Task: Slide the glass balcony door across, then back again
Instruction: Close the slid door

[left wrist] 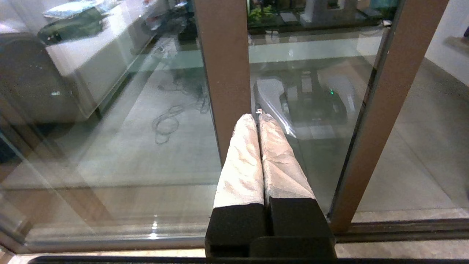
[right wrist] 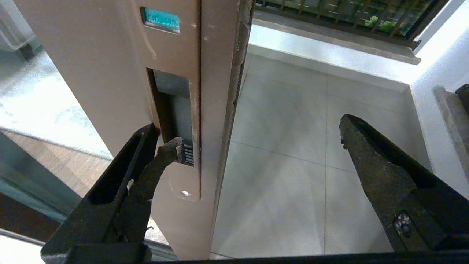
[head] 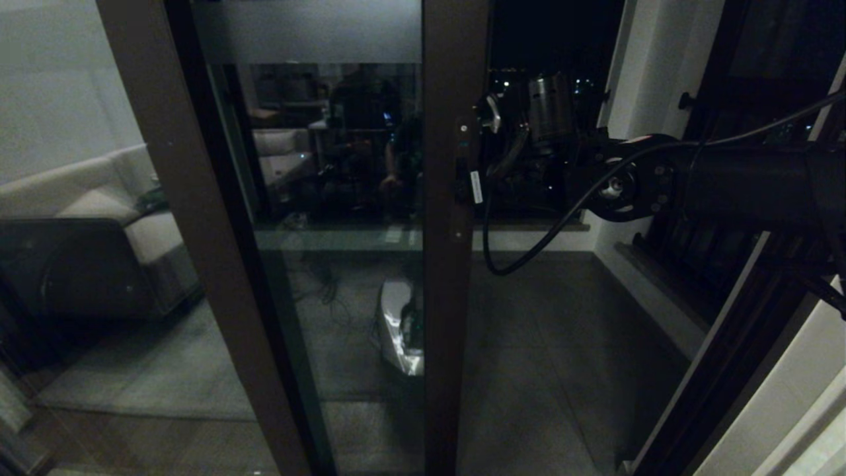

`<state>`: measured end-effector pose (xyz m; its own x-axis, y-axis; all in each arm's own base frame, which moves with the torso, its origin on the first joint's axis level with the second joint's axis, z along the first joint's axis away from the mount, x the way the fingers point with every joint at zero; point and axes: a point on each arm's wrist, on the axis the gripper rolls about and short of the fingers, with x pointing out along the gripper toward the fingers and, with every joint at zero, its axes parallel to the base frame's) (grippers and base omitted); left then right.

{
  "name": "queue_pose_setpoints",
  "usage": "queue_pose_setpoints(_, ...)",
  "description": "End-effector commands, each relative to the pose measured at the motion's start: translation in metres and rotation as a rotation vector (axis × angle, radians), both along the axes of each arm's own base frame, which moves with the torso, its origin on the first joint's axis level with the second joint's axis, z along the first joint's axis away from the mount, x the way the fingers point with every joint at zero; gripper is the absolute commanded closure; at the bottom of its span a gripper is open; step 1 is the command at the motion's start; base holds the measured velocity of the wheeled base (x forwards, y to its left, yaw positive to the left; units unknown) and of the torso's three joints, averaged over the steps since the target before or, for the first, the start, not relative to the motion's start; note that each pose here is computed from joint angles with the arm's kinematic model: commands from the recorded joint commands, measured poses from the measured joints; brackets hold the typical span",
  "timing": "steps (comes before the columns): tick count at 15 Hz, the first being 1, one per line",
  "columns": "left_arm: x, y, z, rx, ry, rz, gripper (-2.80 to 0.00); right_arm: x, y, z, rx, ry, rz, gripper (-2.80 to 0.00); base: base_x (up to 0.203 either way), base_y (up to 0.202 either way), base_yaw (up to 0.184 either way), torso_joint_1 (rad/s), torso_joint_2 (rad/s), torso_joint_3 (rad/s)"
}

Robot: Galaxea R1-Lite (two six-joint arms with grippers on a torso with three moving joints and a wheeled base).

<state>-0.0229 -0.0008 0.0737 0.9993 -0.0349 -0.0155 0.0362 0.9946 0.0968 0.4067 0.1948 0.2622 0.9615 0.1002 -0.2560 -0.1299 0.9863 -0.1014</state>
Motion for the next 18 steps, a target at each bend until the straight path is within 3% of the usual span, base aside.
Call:
queue_pose_setpoints(1,0.000,0.000,0.000,0.001,0.001,0.000,0.00,0.016,-0.037,-0.001,-0.005,0.003,-0.089,-2.80,0.000,0.000,0.000,0.000,0.00,0.000)
queue_pose_setpoints(12,0.000,0.000,0.000,0.001,0.001,0.000,0.00,0.019,-0.044,-0.002,-0.018,0.007,-0.102,-2.80,0.000,0.000,0.000,0.000,0.00,0.000)
queue_pose_setpoints(16,0.000,0.000,0.000,0.001,0.001,0.000,0.00,0.013,-0.032,0.001,-0.005,-0.006,-0.072,-2.80,0.000,0.000,0.000,0.000,0.00,0.000)
queue_pose_setpoints(18,0.000,0.000,0.000,0.001,0.001,0.000,0.00,0.013,-0.020,0.005,0.029,-0.070,-0.048,-2.80,0.000,0.000,0.000,0.000,0.00,0.000)
